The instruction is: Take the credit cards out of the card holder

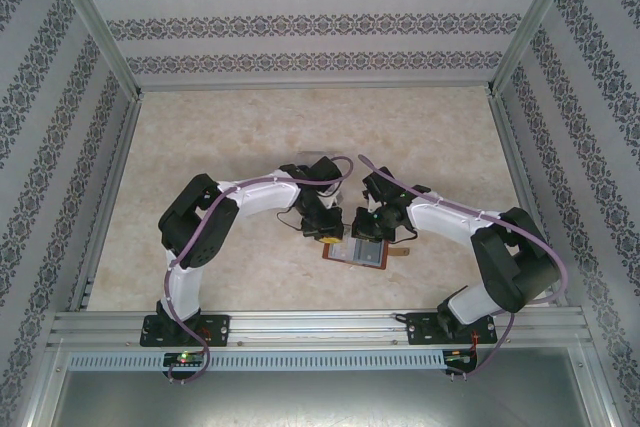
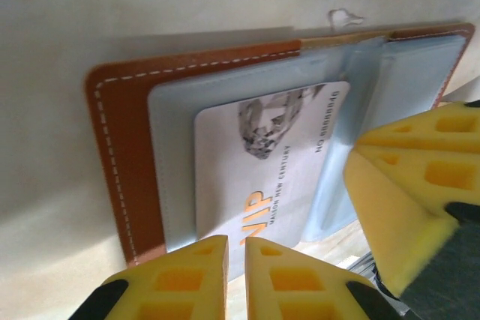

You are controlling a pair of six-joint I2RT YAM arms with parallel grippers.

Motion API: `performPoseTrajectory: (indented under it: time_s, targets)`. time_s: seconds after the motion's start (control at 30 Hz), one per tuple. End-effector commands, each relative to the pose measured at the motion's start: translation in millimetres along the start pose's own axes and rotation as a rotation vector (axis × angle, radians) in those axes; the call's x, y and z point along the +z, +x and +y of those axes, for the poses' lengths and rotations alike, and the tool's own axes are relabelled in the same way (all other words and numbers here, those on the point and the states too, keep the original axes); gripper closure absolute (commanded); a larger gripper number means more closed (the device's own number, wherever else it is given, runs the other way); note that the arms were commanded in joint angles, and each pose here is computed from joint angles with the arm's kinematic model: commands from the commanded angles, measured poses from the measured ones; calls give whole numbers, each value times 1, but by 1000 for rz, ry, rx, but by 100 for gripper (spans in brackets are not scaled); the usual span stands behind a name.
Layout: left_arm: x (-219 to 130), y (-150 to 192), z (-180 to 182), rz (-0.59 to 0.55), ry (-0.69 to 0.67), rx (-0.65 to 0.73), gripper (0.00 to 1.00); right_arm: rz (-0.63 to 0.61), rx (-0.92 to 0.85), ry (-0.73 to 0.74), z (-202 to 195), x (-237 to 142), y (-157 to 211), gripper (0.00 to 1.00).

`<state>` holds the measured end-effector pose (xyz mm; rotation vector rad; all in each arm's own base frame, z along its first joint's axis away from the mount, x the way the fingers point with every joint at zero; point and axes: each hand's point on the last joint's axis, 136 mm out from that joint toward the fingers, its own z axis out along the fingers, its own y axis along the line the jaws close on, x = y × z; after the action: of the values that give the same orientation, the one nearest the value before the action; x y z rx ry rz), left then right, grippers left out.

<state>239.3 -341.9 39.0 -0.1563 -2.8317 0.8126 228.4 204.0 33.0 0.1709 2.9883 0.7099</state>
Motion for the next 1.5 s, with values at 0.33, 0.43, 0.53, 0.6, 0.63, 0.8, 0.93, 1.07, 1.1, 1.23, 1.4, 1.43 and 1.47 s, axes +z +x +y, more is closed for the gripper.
performPoseTrajectory:
  time_s: [0.33,0.43,0.53,0.6,0.63,0.8,0.93,1.07,1.1,1.23,1.4,1.43,1.47]
  targets:
    - [-18,-9,2,-66,45,-24,83,58,5,70,-13,23,6,81]
    - [-16,-10,2,-64,73,-38,79,62,0,114,-22,23,7,81]
    - [-12,-13,2,-63,98,-54,77,71,-4,124,-24,25,8,82]
    - [-10,-13,5,-61,99,-63,76,76,-1,126,-25,26,8,83]
    - [-9,-13,6,-60,99,-66,76,77,-2,126,-25,26,9,84]
    - [-4,-16,1,-58,157,-77,75,85,-4,122,-24,27,10,84]
    - [1,-17,-3,-50,197,-85,76,86,-3,118,-24,27,10,84]
    - [4,-17,-4,-44,210,-90,76,87,0,111,-23,28,10,84]
    - [3,-17,-5,-45,221,-88,77,88,1,110,-23,28,11,84]
    - [-2,-20,-17,-65,279,-73,80,89,4,107,-23,28,12,84]
    - [-2,-20,-19,-58,289,-68,87,89,3,102,-21,28,12,84]
    - [-2,-19,-18,-59,285,-69,88,89,5,103,-22,27,12,84]
    - [-2,-18,-17,-58,280,-67,89,83,4,101,-21,25,11,84]
